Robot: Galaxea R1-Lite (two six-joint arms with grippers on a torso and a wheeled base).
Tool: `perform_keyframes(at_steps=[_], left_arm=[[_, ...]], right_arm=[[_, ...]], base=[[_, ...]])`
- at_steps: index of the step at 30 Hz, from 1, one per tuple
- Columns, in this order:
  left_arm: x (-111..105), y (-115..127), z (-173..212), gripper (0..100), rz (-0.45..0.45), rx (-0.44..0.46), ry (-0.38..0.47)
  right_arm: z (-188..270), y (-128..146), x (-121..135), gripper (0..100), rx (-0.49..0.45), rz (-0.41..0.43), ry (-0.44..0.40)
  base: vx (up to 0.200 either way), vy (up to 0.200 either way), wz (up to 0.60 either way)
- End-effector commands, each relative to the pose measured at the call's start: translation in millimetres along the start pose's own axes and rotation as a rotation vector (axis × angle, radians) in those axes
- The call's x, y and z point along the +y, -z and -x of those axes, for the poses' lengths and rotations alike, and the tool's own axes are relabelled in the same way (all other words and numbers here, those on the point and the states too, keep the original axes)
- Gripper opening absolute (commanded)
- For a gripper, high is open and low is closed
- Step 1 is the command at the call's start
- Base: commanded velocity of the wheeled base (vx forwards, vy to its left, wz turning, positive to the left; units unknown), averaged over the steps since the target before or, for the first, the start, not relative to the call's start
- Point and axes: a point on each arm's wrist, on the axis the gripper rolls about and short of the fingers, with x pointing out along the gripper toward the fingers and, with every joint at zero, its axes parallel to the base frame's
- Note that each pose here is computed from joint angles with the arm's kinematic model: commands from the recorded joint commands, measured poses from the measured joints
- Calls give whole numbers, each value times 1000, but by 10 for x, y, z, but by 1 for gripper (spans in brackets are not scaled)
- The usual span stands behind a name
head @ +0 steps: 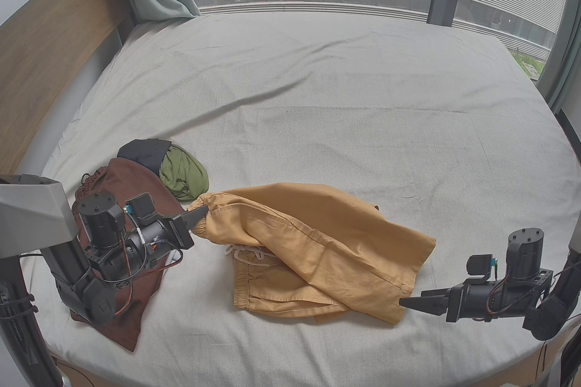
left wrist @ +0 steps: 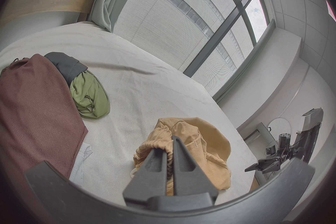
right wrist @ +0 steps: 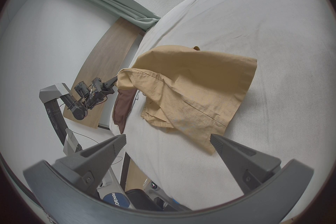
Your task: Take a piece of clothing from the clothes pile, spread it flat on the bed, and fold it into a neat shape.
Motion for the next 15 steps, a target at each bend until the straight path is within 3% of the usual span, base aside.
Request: perform_keyframes(at_steps=[1, 15], left_arm=[[1, -5, -1, 0, -1, -3, 1], [1, -5, -1, 0, -1, -3, 1]], right_arm=[[-125, 157, -162, 100, 63, -66, 33], [-272, 283, -358, 100, 58, -95, 71]], base=[[0, 0, 0], [0, 0, 0]])
